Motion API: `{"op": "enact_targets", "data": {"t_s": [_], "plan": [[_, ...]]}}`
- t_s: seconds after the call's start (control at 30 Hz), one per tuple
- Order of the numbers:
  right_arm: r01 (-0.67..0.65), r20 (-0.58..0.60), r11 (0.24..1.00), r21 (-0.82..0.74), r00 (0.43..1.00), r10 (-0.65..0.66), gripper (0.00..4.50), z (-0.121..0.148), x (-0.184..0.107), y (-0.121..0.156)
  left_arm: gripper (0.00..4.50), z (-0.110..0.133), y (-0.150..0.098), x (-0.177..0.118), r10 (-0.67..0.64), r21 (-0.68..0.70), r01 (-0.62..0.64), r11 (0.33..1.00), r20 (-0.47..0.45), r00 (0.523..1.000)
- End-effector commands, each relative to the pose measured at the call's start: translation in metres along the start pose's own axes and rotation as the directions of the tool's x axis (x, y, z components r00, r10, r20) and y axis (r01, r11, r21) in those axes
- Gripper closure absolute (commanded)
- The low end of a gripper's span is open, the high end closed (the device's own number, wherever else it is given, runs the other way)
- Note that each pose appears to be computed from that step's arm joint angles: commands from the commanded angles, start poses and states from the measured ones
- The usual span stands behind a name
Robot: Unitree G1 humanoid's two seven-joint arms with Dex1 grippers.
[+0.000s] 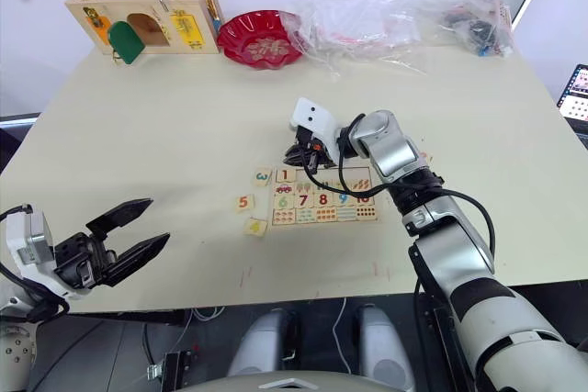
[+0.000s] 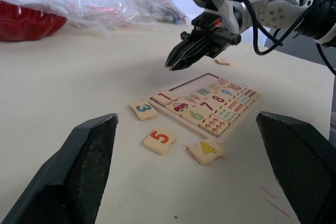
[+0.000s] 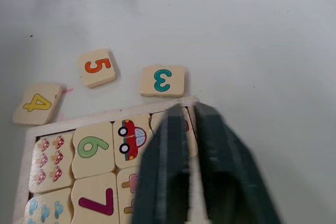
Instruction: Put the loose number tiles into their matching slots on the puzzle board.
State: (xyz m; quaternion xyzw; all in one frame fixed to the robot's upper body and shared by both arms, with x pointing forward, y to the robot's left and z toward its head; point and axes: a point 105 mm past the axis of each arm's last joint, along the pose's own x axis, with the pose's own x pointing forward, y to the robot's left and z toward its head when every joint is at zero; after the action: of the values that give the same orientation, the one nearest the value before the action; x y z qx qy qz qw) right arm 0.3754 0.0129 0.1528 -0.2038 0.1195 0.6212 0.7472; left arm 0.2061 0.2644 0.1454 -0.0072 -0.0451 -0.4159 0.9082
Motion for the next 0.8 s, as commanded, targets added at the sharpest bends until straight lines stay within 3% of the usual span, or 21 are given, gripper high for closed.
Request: {"op": "enact_targets", "data": {"t_s": [0.03, 0.8], "plan": [[0.026, 0.042, 0.999, -0.04, 0.999, -0.025, 4.4, 0.014, -0.002, -0.007, 0.0, 0.005, 0.001, 0.001, -0.013, 0.019, 0.013, 1.0, -0.001, 1.0], [0.052, -0.043, 0.997, -0.054, 0.998, -0.054, 4.4, -0.005, 0.016, -0.014, 0.0, 0.005, -0.001, 0.002, -0.016, 0.023, 0.016, 1.0, -0.002, 1.0]]}}
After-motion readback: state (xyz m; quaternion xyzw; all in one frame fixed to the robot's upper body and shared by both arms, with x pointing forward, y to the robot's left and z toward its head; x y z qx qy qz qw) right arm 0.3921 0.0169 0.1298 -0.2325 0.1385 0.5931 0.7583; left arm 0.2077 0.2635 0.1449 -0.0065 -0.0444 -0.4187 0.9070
